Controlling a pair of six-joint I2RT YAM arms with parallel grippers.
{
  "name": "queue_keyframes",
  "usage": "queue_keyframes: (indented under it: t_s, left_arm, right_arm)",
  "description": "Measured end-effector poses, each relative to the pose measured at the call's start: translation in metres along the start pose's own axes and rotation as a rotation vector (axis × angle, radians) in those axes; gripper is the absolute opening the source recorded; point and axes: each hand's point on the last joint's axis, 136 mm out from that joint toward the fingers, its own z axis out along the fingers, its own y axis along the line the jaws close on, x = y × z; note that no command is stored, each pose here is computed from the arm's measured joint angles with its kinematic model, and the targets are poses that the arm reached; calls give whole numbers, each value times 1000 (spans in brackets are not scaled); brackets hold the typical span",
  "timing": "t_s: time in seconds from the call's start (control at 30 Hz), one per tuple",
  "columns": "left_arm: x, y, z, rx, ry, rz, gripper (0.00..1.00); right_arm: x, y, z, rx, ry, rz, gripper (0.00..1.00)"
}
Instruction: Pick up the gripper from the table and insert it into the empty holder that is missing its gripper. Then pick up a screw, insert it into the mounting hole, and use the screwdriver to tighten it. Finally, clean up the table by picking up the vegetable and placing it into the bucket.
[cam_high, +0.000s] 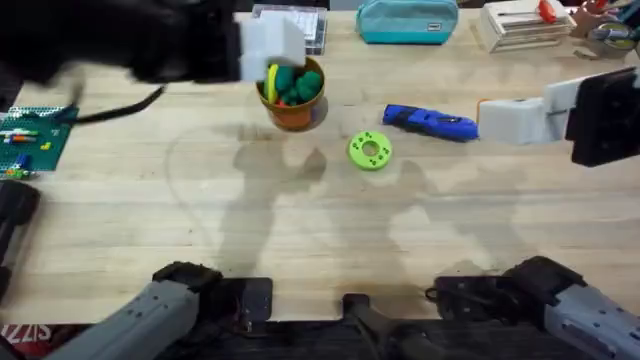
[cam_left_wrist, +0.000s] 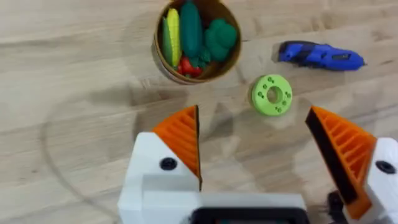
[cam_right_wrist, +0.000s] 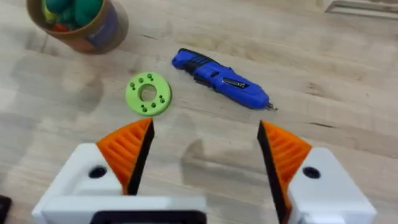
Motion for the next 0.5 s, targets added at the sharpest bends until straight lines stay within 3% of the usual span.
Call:
queue_keyframes:
  t_s: [0.23, 0.5]
  left_arm:
    - [11, -8, -59, 13, -143, 159, 988]
    - [11, -4, -80, -25, -218, 202, 989]
  right_arm:
    - [0, 0, 0, 0, -1, 61, 983]
    - [0, 0, 0, 0, -1, 70, 983]
